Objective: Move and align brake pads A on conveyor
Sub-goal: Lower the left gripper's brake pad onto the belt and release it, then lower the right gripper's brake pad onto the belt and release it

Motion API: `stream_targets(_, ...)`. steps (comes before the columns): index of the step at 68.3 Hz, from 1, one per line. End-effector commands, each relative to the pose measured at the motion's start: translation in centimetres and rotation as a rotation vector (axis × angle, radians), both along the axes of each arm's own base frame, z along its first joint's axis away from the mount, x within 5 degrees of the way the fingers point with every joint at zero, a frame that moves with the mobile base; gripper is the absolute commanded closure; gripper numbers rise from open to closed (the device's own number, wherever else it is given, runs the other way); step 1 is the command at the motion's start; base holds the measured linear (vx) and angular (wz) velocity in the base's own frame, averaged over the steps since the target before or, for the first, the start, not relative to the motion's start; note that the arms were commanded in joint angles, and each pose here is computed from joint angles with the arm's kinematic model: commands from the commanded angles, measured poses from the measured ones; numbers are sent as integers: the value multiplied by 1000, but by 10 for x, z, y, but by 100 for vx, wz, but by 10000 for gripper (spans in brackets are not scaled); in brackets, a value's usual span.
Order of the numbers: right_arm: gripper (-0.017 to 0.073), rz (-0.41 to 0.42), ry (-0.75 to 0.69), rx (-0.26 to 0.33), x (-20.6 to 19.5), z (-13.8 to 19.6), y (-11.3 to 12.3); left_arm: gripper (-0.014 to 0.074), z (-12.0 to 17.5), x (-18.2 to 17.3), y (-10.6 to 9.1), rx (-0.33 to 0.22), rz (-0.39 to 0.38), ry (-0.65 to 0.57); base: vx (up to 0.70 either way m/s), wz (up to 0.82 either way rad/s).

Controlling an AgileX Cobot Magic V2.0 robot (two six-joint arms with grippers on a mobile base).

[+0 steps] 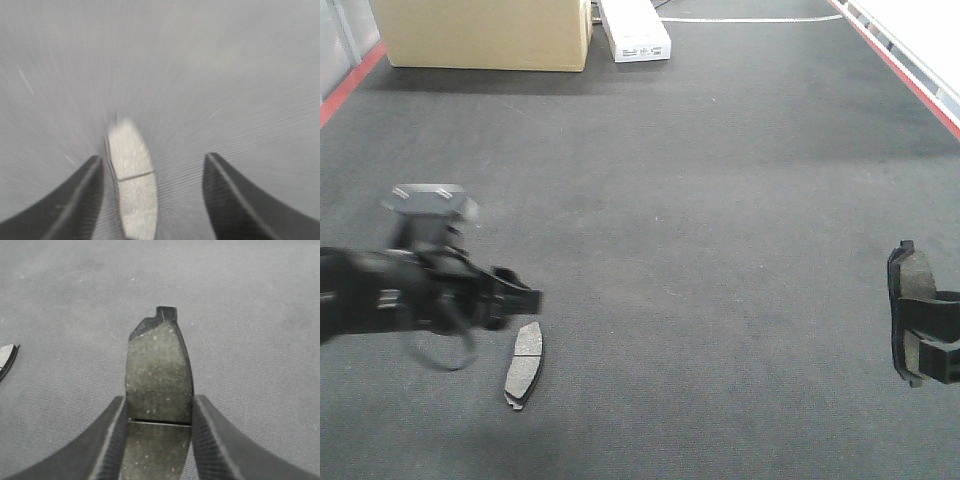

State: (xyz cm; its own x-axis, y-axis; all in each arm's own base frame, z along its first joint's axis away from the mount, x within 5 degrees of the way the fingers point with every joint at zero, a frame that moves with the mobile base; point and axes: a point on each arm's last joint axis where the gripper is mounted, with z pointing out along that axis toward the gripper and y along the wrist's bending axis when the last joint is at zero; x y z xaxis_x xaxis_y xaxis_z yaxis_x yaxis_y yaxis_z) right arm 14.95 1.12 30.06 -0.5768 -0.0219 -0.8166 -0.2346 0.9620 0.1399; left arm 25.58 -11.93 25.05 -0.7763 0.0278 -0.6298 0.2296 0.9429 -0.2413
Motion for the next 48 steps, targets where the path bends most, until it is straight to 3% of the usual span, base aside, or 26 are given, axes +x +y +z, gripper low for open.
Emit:
stream_targets(1, 461, -34, -85, 17, 3, 15, -2, 258, 40, -23, 10, -46, -12, -181, 0, 0)
stream_targets(12, 461, -34, -85, 17, 3, 15, -2, 406, 61, -70, 32, -82, -25, -333, 0, 0)
stream_targets(24, 461, -34, -85, 17, 3, 15, -2, 598, 62, -111, 50, -109, -32, -430, 0, 0)
stream_targets(48, 461, -34, -85, 17, 3, 15, -2, 601, 56, -141, 63, -133, -33, -497, 0, 0)
